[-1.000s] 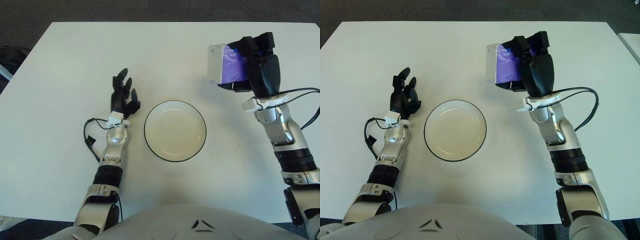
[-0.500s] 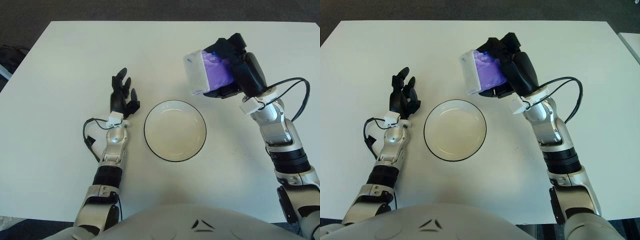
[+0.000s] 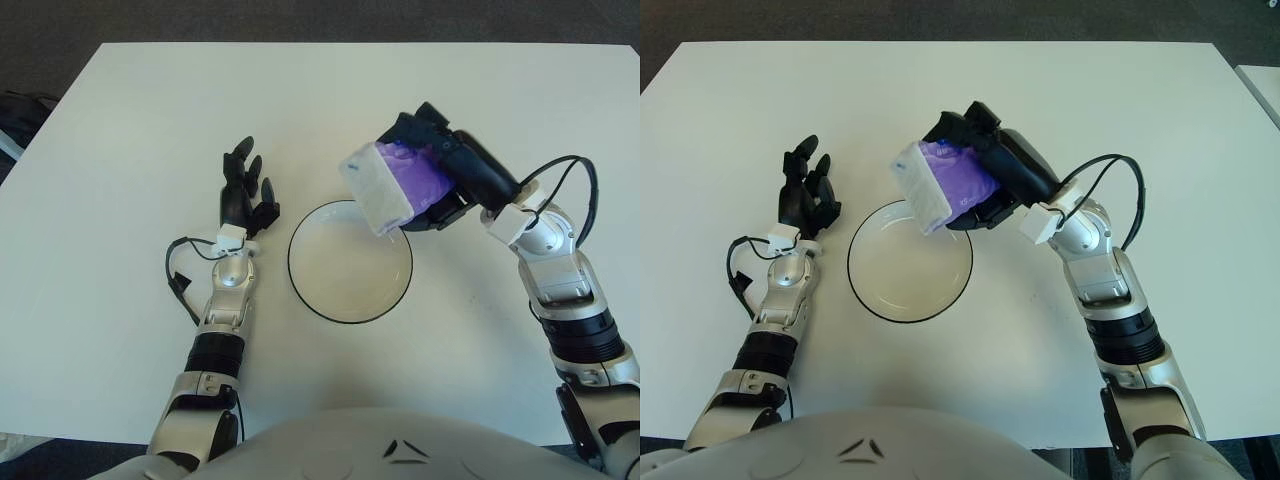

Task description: Put the tissue paper into the plate.

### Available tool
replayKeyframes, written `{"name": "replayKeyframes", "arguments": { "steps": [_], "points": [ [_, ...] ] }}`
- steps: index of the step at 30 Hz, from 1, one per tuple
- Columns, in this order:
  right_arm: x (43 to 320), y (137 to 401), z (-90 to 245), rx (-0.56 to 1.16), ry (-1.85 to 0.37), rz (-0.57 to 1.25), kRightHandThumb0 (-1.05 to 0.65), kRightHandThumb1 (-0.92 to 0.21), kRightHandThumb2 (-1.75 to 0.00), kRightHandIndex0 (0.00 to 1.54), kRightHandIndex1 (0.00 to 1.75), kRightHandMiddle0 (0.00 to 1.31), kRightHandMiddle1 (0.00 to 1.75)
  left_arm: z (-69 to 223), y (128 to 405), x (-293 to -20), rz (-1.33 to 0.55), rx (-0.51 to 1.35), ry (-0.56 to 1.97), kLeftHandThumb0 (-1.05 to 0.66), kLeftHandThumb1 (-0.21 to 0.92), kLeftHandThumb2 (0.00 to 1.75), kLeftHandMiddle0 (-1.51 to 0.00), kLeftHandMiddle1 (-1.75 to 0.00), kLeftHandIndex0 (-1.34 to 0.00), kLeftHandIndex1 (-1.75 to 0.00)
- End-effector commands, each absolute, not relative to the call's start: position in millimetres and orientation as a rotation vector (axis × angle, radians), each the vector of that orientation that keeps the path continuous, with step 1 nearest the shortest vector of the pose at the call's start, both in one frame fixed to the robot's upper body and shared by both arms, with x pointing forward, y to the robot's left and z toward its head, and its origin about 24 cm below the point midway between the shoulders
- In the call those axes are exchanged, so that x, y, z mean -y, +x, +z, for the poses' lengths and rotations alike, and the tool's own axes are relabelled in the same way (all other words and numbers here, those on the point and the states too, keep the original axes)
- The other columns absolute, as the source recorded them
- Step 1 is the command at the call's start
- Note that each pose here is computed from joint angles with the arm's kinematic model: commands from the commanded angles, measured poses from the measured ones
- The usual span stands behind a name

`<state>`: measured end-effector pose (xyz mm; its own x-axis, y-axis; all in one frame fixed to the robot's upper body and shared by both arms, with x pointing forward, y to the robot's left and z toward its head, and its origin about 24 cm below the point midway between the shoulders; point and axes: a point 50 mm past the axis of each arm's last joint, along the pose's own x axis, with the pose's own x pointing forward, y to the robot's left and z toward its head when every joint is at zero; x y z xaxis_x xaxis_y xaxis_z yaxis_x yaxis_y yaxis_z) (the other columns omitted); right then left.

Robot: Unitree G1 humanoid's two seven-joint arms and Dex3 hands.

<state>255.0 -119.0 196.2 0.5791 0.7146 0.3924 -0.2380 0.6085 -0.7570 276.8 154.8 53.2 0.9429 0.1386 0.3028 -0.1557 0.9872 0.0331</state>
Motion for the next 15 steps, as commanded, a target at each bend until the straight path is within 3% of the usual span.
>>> {"name": "replayKeyframes", "arguments": {
  "steps": [1, 8, 9, 11, 15],
  "points": [
    [100.1, 247.6, 203.5, 0.798, -0.663, 0.677, -0.02, -0.22, -1.40, 1.22, 1.75, 1.02, 1.75, -6.5, 243.3, -161.4, 0.163, 0.058, 0.095, -0.68, 0.92, 0.77, -0.42, 0.00, 0.00, -0.75],
    [95.9, 237.0, 208.5, 0.693, -0.642, 0.750, -0.03, -0.27, -1.34, 1.22, 1.75, 0.95, 1.75, -9.4, 245.2, -164.8, 0.166, 0.060, 0.137, -0.71, 0.92, 0.79, -0.41, 0.00, 0.00, -0.77],
    [95.3, 236.7, 208.9, 0.677, -0.641, 0.759, -0.19, -0.27, -1.35, 1.22, 1.75, 0.84, 1.75, -9.8, 245.4, -165.2, 0.167, 0.061, 0.142, -0.71, 0.92, 0.79, -0.41, 0.00, 0.00, -0.76],
    [92.9, 236.6, 211.5, 0.649, -0.645, 0.786, -0.33, -0.27, -1.36, 1.20, 1.75, 0.74, 1.75, -10.8, 245.9, -165.8, 0.167, 0.062, 0.152, -0.71, 0.92, 0.80, -0.40, 0.00, 0.00, -0.76],
    [88.3, 236.6, 214.9, 0.612, -0.641, 0.833, -0.46, -0.24, -1.41, 1.17, 1.75, 0.70, 1.75, -12.4, 246.4, -166.1, 0.165, 0.059, 0.157, -0.71, 0.92, 0.80, -0.39, 0.00, 0.00, -0.75]
  ]
}}
